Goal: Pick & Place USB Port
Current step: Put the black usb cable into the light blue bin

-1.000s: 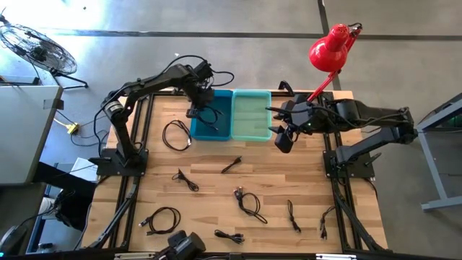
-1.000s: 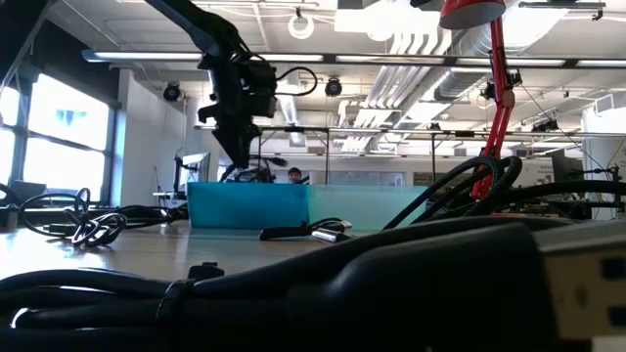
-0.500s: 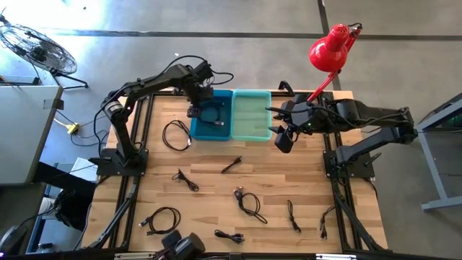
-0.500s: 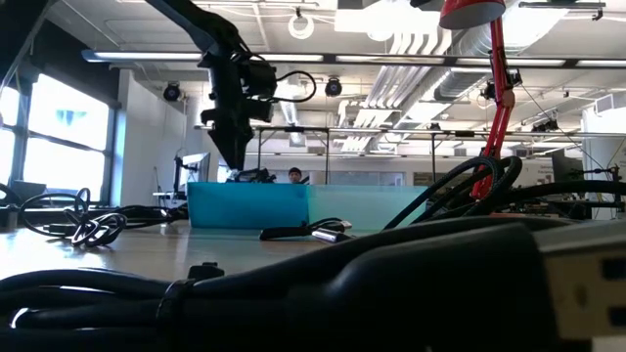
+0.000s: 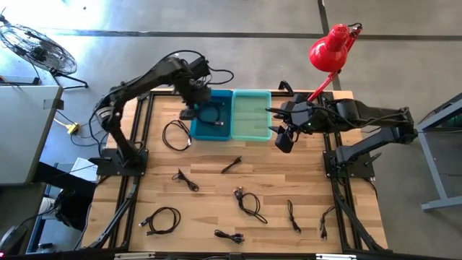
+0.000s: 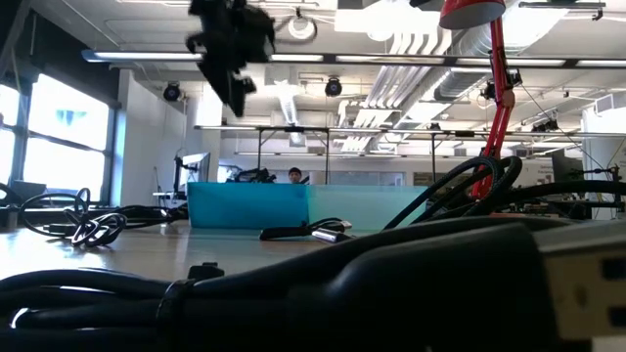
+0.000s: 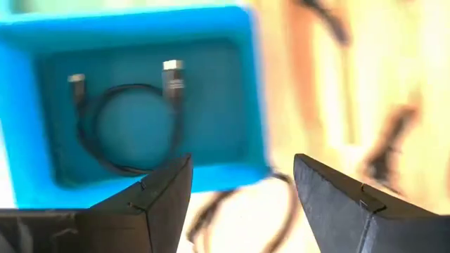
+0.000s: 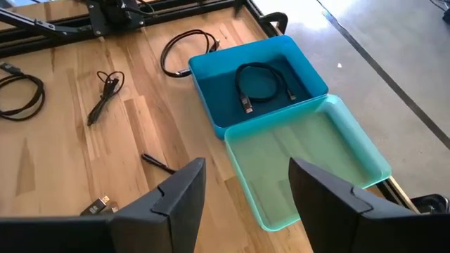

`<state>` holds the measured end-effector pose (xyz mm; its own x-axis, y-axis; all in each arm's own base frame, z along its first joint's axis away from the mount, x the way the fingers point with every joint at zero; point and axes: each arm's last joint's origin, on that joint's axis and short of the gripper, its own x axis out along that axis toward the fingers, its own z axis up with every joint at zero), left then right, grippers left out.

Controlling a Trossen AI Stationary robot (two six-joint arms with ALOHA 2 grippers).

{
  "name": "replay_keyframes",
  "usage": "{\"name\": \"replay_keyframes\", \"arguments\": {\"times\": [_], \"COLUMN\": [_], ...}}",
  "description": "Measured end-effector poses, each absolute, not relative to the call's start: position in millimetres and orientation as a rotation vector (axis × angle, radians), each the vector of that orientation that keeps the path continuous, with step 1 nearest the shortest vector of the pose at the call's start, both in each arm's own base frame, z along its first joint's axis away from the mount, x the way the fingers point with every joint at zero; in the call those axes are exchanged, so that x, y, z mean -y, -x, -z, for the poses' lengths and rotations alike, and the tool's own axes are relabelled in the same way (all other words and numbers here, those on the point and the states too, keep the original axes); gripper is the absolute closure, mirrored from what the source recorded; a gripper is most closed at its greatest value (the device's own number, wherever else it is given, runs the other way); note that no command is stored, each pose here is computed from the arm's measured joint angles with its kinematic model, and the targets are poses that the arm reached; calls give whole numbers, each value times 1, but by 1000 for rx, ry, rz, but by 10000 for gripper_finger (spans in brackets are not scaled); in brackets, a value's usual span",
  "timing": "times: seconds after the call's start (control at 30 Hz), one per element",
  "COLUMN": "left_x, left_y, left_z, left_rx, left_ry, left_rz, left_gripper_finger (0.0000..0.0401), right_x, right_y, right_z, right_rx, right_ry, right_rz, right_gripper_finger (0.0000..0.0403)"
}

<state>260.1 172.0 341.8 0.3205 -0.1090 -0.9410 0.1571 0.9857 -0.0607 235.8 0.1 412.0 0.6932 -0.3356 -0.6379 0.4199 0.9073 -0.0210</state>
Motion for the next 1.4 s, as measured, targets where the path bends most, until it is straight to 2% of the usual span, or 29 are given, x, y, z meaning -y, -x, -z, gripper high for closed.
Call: {"name": "replay_keyframes", "arguments": {"times": [0.17, 0.37, 0.6, 0.8, 1.0, 1.4], "left_x": [-111, -51, 2, 43, 62, 79], "left_y": [-238, -214, -199, -197, -203, -245], "left_z": [-377, -408, -419, -417, -412, -379], "left_rx": [-1250, -1174, -1160, -1147, -1158, -1302], "left_ry": [-80, -174, -222, -458, -699, -772], "left_rz": [276, 249, 257, 383, 246, 305], "left_gripper_finger": [158, 158, 158, 158, 158, 158], "right_x": [0, 0, 0, 0, 0, -1], "right_y": [-236, -236, -236, -236, -237, -237], "right_z": [-412, -412, -412, -412, -412, -412], "right_rx": [-691, -698, -706, -711, -711, -713], "right_ry": [-103, -64, -21, 14, 19, 6], "right_rz": [413, 402, 387, 377, 371, 354], "right_gripper_finger": [206, 206, 206, 206, 206, 206]}}
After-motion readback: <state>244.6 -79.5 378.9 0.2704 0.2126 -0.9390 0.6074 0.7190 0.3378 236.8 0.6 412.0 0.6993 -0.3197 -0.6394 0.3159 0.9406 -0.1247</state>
